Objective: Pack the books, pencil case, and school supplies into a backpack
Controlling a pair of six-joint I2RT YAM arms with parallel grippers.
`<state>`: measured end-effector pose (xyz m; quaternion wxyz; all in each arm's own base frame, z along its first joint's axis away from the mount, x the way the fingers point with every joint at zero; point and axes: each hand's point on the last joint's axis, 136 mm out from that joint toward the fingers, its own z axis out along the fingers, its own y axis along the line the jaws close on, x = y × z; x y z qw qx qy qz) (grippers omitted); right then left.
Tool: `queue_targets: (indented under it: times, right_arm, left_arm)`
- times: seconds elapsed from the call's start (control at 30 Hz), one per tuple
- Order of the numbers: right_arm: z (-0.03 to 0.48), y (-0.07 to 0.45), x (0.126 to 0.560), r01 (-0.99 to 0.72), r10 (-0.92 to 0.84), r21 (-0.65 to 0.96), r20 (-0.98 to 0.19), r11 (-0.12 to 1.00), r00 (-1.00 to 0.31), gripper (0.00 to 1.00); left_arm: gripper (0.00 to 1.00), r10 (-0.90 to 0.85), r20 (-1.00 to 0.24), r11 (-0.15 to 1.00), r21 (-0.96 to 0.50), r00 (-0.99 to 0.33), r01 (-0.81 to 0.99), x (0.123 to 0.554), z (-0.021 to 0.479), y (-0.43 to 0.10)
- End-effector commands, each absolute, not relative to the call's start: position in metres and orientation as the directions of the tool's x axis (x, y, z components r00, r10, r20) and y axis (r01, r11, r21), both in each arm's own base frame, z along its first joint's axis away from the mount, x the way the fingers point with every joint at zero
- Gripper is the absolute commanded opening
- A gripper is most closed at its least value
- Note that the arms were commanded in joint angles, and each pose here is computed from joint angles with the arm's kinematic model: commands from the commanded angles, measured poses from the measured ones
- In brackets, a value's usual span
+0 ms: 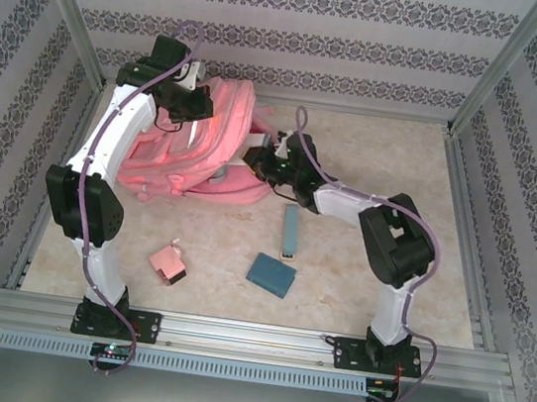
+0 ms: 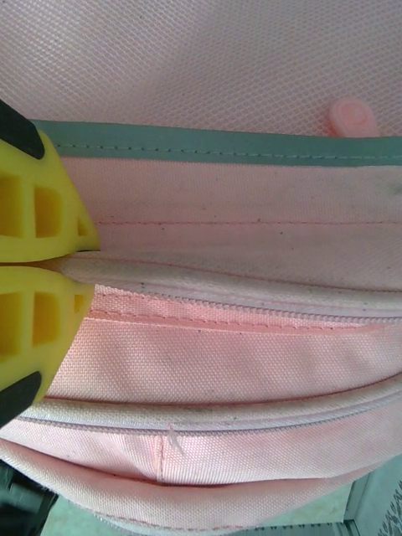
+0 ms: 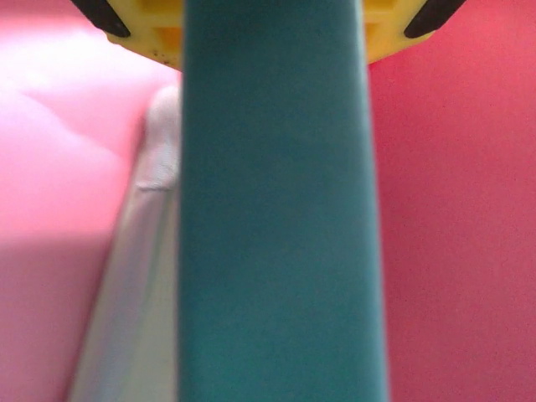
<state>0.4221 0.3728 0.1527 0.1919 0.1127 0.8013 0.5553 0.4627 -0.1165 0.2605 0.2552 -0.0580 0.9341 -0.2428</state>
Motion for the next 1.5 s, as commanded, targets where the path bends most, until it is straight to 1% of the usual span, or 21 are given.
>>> queue_targets:
  times: [0.0,0.17,0.23,0.27,0.3,0.33,0.43,0.53,0.77,0.9,0.93,1.03,1.07,1.1,1.23,1.27,1.47]
  right_arm:
    - [0.178,0.403,0.439,-0.094,0.417,0.953,-0.214,0.289,-0.884,0.0]
    - [0.157,0.438,0.455,-0.061,0.401,0.952,-0.184,0.301,-0.897,0.0]
    - [0.147,0.449,0.46,-0.036,0.389,0.95,-0.161,0.31,-0.907,0.04]
    - [0.145,0.452,0.462,-0.028,0.383,0.95,-0.152,0.31,-0.911,0.11]
    - [0.143,0.453,0.462,-0.018,0.38,0.949,-0.143,0.314,-0.914,0.2]
    - [0.144,0.452,0.461,-0.014,0.376,0.946,-0.143,0.324,-0.915,0.26]
    - [0.147,0.44,0.455,-0.021,0.365,0.917,-0.18,0.399,-0.913,0.42]
    - [0.154,0.429,0.449,-0.023,0.348,0.895,-0.197,0.445,-0.917,0.53]
    - [0.153,0.408,0.437,0.001,0.329,0.869,-0.186,0.495,-0.926,0.55]
    - [0.147,0.39,0.436,0.014,0.342,0.849,-0.198,0.528,-0.919,0.55]
    - [0.144,0.385,0.437,0.019,0.348,0.845,-0.199,0.535,-0.916,0.52]
    - [0.135,0.377,0.442,0.034,0.353,0.841,-0.189,0.539,-0.916,0.33]
    - [0.131,0.376,0.443,0.037,0.351,0.839,-0.187,0.543,-0.918,0.23]
    - [0.129,0.377,0.445,0.036,0.348,0.837,-0.188,0.546,-0.919,0.16]
    - [0.115,0.387,0.446,0.048,0.327,0.839,-0.158,0.542,-0.932,0.01]
    - [0.113,0.39,0.447,0.049,0.324,0.84,-0.153,0.54,-0.934,0.0]
    - [0.112,0.424,0.45,0.029,0.273,0.853,-0.134,0.521,-0.953,0.01]
  left_arm:
    - [0.0,-0.275,-0.552,0.821,-0.561,-0.788,0.106,0.467,0.317,-0.124]
    - [0.0,-0.288,-0.537,0.802,-0.587,-0.793,0.106,0.471,0.314,-0.128]
    - [0.0,-0.289,-0.533,0.798,-0.593,-0.795,0.107,0.471,0.312,-0.129]
    - [0.0,-0.289,-0.533,0.798,-0.593,-0.795,0.108,0.471,0.312,-0.13]
    - [0.0,-0.288,-0.534,0.799,-0.592,-0.795,0.108,0.471,0.312,-0.129]
    - [0.0,-0.286,-0.534,0.8,-0.59,-0.796,0.108,0.471,0.311,-0.129]
    - [0.0,-0.28,-0.537,0.806,-0.582,-0.796,0.11,0.471,0.311,-0.128]
    - [0.0,-0.276,-0.539,0.808,-0.578,-0.796,0.111,0.471,0.31,-0.127]
    - [0.0,-0.276,-0.531,0.802,-0.586,-0.801,0.112,0.474,0.305,-0.129]
    - [0.0,-0.274,-0.53,0.803,-0.585,-0.803,0.112,0.474,0.303,-0.129]
    - [0.0,-0.273,-0.531,0.803,-0.585,-0.802,0.113,0.474,0.303,-0.128]
    - [0.0,-0.274,-0.526,0.8,-0.589,-0.805,0.112,0.474,0.3,-0.129]
    - [0.0,-0.273,-0.524,0.799,-0.591,-0.806,0.113,0.474,0.3,-0.13]
    - [0.0,-0.274,-0.524,0.798,-0.592,-0.807,0.113,0.474,0.299,-0.129]
    - [0.0,-0.274,-0.522,0.795,-0.595,-0.808,0.115,0.474,0.299,-0.13]
    - [0.0,-0.274,-0.52,0.794,-0.597,-0.809,0.114,0.473,0.299,-0.131]
    - [0.0,-0.278,-0.515,0.792,-0.601,-0.811,0.11,0.473,0.297,-0.131]
